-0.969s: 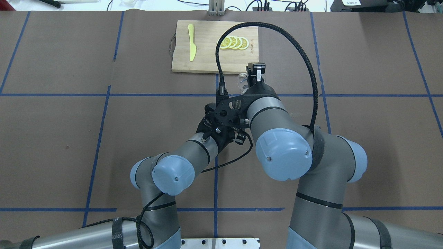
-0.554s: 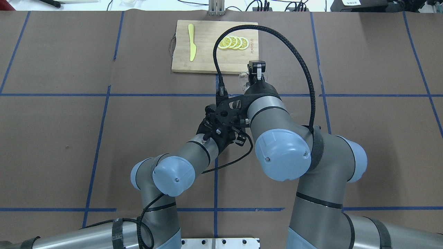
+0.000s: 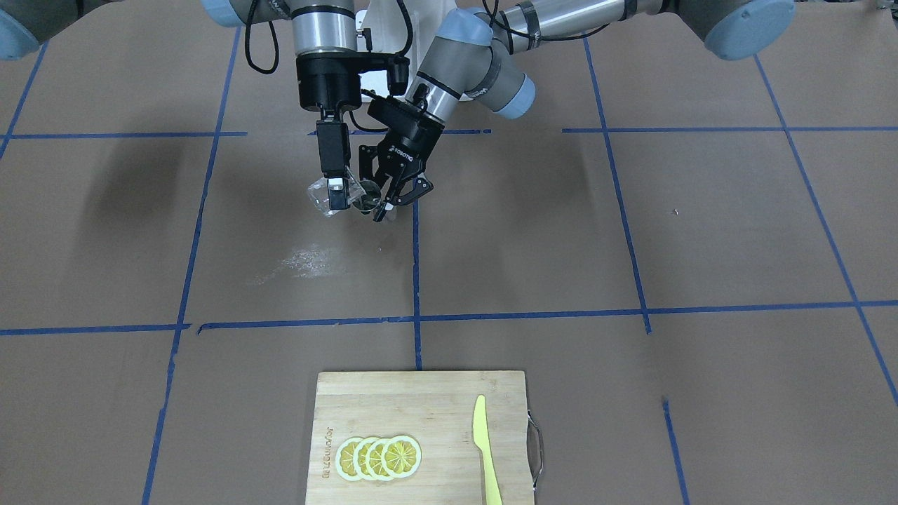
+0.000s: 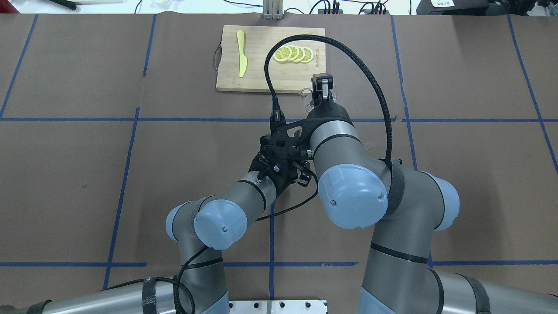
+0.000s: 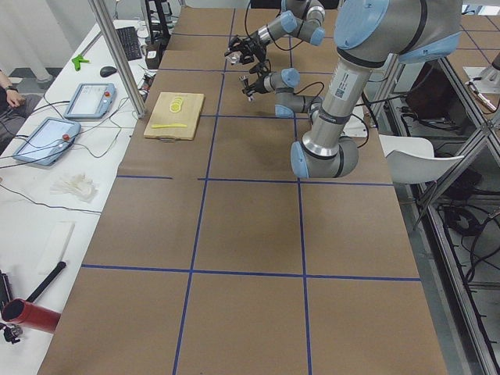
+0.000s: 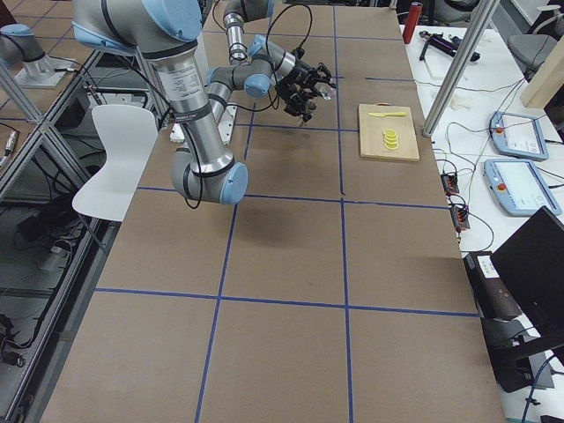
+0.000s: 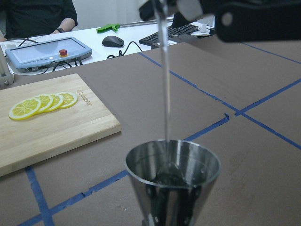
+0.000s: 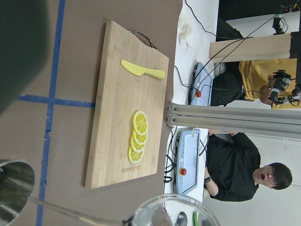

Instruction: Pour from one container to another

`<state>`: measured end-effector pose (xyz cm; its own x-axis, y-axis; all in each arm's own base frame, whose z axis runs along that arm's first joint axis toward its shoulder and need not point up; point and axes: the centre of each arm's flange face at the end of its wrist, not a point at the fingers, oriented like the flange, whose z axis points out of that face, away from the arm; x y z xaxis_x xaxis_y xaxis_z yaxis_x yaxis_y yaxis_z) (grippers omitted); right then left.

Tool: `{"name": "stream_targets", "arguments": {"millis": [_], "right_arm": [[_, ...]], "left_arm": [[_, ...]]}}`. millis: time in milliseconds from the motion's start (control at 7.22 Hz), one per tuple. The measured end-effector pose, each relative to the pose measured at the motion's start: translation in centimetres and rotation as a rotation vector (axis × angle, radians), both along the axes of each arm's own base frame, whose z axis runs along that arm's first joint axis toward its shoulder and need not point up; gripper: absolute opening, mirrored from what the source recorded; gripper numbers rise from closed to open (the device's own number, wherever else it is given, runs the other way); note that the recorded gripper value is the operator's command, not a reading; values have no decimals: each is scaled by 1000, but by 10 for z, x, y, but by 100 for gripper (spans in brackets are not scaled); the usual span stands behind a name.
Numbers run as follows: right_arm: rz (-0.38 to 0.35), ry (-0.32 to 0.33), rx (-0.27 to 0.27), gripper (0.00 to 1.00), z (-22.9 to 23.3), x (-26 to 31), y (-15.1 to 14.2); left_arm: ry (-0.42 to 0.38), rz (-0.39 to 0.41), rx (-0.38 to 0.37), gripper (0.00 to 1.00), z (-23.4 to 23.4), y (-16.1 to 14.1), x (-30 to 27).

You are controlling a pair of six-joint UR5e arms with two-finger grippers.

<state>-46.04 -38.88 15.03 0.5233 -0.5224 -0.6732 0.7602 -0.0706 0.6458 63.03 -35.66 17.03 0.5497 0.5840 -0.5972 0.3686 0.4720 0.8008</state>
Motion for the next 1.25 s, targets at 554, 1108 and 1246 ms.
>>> {"name": "stream_targets", "arguments": {"millis": [554, 1108, 1246], "right_arm": [[-2, 9, 11, 0, -3, -4, 2], [17, -88, -23, 0, -5, -8, 9], [25, -114, -34, 0, -6, -7, 9]], "left_arm": [[-5, 3, -1, 0, 2, 3, 3], [2, 3, 1, 0, -1, 4, 1], [4, 3, 1, 0, -2, 4, 1]]}}
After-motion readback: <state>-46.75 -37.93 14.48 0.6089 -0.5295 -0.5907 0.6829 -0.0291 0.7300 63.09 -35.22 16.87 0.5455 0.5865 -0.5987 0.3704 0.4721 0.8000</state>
